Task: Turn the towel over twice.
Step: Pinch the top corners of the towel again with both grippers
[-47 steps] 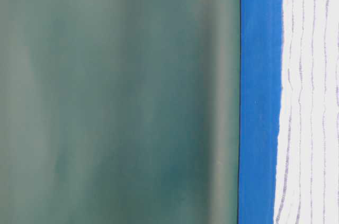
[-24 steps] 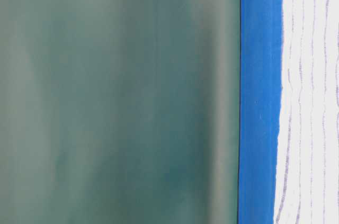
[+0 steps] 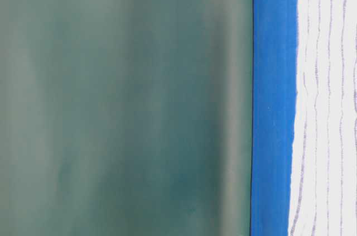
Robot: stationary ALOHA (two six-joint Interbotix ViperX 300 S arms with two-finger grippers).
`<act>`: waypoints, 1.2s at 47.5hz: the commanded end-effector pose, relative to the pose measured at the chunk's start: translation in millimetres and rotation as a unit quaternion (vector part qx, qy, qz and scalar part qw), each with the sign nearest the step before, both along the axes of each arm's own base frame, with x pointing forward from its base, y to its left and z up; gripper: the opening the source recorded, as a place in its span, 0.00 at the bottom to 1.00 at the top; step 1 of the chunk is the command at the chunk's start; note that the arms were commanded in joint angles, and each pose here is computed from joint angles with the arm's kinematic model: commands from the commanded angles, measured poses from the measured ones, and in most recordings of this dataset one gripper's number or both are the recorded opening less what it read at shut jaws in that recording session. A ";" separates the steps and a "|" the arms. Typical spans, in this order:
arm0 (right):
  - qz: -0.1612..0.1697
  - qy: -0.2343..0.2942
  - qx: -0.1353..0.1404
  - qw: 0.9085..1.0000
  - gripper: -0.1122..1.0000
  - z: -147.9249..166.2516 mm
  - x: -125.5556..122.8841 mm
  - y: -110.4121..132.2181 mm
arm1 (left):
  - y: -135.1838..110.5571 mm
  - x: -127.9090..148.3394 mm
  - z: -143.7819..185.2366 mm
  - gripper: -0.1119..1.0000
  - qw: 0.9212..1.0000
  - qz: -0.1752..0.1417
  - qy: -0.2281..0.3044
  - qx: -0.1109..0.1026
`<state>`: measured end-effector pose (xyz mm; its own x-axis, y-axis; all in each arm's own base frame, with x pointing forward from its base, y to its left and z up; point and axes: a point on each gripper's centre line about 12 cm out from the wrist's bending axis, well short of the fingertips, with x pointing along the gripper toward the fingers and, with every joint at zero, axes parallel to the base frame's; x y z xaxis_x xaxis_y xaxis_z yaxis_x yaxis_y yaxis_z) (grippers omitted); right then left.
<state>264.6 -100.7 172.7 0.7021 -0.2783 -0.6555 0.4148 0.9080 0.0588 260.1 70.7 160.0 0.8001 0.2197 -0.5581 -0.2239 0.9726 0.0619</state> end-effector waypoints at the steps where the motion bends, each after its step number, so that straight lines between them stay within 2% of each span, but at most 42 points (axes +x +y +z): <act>1: -0.015 0.004 0.003 1.000 0.63 -11.3 3.6 -12.2 | 12.0 3.4 -4.6 0.76 1.000 0.017 -0.003 0.006; 13: -0.032 0.049 0.023 0.998 0.63 -53.8 8.5 -29.6 | 37.2 5.0 -39.6 0.76 0.998 0.054 0.023 0.005; 30: -0.049 0.074 0.039 0.995 0.62 -78.4 4.6 -39.3 | 57.3 -4.0 -72.5 0.74 0.993 0.092 0.068 -0.014; 36: -0.049 0.079 0.039 0.995 0.55 -81.0 2.3 -40.1 | 58.1 -5.3 -73.9 0.59 0.993 0.095 0.070 -0.016; 39: -0.049 0.079 0.039 0.995 0.43 -81.0 2.3 -40.1 | 57.9 -5.8 -73.9 0.46 0.993 0.095 0.071 -0.017; 43: -0.048 0.080 0.038 0.995 0.21 -80.9 1.9 -39.9 | 57.5 -6.4 -74.4 0.30 0.993 0.097 0.072 -0.019; 45: -0.048 0.080 0.038 0.995 0.15 -80.9 1.9 -39.9 | 57.3 -6.9 -74.5 0.23 0.992 0.098 0.072 -0.021; 48: -0.048 0.079 0.037 0.995 0.15 -80.5 2.3 -40.1 | 56.7 -6.9 -74.7 0.14 0.992 0.097 0.073 -0.021; 57: -0.052 0.075 0.037 0.995 0.15 -78.5 3.1 -43.2 | 57.3 -6.8 -73.0 0.13 0.992 0.098 0.072 -0.021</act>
